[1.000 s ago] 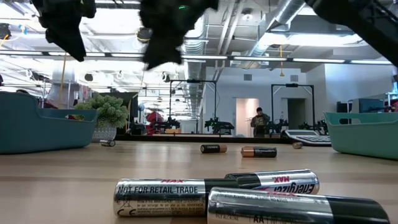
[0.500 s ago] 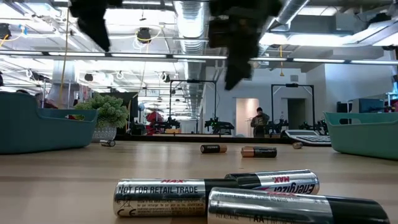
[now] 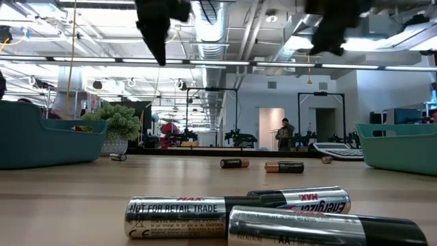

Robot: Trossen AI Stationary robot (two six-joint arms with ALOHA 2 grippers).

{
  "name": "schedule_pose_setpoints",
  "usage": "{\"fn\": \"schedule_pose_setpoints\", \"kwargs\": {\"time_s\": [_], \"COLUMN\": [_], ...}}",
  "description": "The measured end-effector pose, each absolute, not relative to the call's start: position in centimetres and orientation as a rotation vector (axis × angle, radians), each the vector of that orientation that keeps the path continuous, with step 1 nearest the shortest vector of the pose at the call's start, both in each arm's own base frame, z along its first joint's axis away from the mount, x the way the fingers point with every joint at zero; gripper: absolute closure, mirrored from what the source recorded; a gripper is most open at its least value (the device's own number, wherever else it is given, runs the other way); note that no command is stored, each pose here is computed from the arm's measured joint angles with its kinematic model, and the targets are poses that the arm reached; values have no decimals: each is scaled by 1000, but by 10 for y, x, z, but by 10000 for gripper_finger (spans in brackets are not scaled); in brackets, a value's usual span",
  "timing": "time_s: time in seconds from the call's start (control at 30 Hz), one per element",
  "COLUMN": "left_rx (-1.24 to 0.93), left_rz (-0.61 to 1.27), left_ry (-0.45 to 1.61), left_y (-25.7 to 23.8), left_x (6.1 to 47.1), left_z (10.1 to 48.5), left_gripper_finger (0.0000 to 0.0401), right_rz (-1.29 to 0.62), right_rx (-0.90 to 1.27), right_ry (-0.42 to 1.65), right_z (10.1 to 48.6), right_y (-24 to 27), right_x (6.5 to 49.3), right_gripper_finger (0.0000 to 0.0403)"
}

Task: Sort batteries
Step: Put the silver battery into the blue bin

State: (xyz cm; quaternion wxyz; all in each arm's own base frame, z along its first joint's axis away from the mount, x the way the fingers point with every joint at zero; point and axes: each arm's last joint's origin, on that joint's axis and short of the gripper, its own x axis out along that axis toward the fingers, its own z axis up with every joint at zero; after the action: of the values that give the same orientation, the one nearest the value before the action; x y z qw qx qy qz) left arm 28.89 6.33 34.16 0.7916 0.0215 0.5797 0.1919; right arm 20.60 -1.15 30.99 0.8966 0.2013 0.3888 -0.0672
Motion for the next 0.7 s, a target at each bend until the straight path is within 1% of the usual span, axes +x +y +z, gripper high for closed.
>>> {"fn": "schedule_pose_setpoints", "kwargs": {"time_s": [0.17,0.27,0.43,0.53,0.7], "left_rx": [69,80,63,27,29], "left_rz": [363,346,314,274,225], "left_ry": [1383,1453,1577,1643,1748], "left_y": [72,77,89,100,112], "left_x": [316,327,336,340,341], "left_z": [307,288,259,242,221], "left_gripper_finger": [228,228,228,228,228], "right_rz": [-288,-362,-396,-426,-473], "right_rx": [431,435,436,466,491], "right_ry": [1014,1059,1017,971,945], "right_z": [305,306,311,314,315], "right_y": [-4,-1,2,2,1], "right_x": [165,149,135,132,130], "right_gripper_finger": [265,265,265,265,265]}}
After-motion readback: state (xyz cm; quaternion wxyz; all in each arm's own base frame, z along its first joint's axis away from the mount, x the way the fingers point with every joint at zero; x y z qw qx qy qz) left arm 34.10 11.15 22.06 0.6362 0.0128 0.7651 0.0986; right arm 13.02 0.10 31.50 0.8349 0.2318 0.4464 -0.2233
